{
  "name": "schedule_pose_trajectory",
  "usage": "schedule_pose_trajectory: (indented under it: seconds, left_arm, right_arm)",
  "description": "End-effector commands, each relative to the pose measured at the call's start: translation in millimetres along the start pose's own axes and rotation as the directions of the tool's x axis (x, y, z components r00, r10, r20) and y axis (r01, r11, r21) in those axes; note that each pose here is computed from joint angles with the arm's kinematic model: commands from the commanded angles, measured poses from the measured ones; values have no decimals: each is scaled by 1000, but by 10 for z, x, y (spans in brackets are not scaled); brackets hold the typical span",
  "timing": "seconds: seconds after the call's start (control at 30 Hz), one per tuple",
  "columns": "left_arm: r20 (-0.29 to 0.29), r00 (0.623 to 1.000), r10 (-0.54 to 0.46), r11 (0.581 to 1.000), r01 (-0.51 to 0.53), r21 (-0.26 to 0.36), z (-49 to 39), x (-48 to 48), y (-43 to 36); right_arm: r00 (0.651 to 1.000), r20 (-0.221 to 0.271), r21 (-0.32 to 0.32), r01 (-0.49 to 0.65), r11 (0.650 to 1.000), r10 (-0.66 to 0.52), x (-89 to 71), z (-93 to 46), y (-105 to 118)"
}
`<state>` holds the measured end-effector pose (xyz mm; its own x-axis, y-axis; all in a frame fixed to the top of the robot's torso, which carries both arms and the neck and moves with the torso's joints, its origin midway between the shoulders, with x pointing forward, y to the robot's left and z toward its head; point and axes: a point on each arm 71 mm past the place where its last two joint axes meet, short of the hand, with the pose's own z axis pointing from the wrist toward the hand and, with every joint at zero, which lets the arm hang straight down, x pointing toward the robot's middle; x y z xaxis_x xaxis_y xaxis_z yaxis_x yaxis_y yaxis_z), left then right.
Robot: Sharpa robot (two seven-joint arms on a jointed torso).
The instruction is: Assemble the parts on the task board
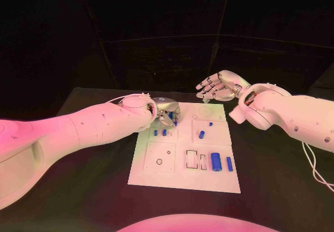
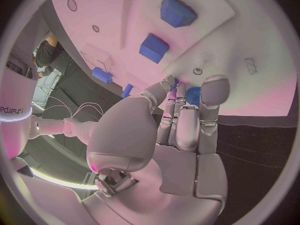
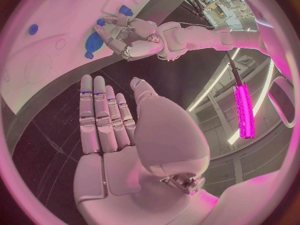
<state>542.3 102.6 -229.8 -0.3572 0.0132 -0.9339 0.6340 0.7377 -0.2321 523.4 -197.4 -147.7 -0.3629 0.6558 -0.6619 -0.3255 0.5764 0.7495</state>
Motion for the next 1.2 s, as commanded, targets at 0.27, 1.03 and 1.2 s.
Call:
schedule_pose_trajectory:
  seconds: [0.27,1.03,1.2]
  left_arm:
    - [-1,1000,13,1000,-13,5,-3,37,-9]
    - [144,988,-47,998,42,37,-195,-285,-22]
    - [157,985,-66,998,63,25,-304,-342,54]
  right_arm:
    - [1000,-4,-14,-2,1000,2,1,7,24]
    - [1000,1,-9,0,1000,0,-24,-1,-2]
    - [1000,3,-6,1,1000,-1,-34,-6,-12]
